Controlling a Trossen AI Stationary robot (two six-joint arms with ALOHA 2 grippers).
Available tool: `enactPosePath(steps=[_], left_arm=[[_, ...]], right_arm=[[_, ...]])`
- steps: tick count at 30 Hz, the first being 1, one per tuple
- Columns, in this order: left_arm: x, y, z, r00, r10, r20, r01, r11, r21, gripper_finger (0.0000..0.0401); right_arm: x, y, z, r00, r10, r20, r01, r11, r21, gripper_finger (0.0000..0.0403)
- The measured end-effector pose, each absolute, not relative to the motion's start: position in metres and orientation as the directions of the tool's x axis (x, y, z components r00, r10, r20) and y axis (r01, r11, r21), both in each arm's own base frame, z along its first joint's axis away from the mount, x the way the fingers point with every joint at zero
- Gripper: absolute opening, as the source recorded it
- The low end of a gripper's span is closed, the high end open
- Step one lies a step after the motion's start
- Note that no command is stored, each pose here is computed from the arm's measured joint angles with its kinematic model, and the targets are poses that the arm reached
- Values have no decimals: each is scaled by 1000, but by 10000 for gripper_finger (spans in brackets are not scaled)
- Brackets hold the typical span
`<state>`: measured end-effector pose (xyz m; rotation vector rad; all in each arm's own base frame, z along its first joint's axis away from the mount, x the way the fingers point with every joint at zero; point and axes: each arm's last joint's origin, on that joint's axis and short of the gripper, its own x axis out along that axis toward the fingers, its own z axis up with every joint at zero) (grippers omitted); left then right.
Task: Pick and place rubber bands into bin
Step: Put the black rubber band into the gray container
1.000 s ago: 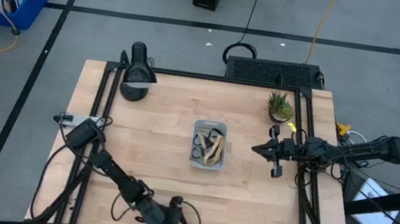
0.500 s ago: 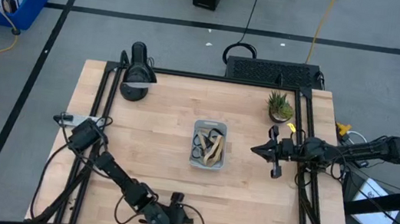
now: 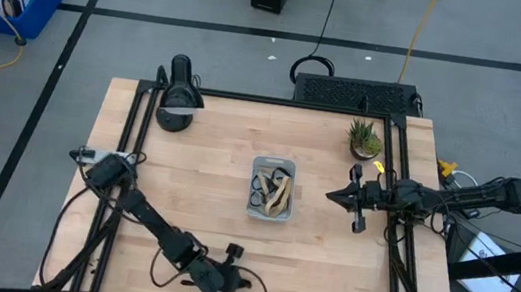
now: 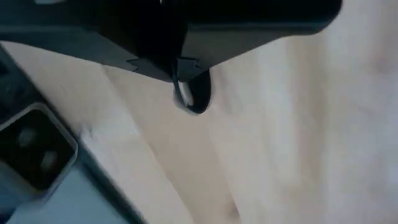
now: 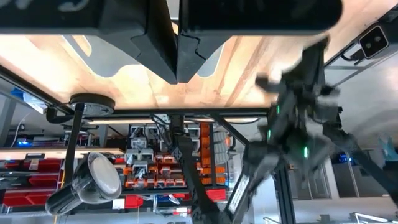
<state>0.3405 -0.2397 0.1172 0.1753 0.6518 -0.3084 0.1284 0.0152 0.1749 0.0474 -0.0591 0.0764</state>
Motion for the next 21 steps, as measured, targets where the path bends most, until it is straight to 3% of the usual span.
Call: enactPosePath(steps=[5,11,18,21], left_arm=[[330,-224,174,828,-122,-547,282,934,218,8],[288,-190,225,896,-71,-439,228,920,318,6],[228,-146,241,957,-74,-282,156,947,281,5],[215,-128,229,961,6,-278,84,946,312,4]], right_arm=[[128,15,173,996,75,43,-77,995,61,4],[128,15,176,995,75,69,-80,994,71,4],[128,15,174,996,75,56,-81,989,125,4],[129,15,171,997,75,23,-77,988,133,4]])
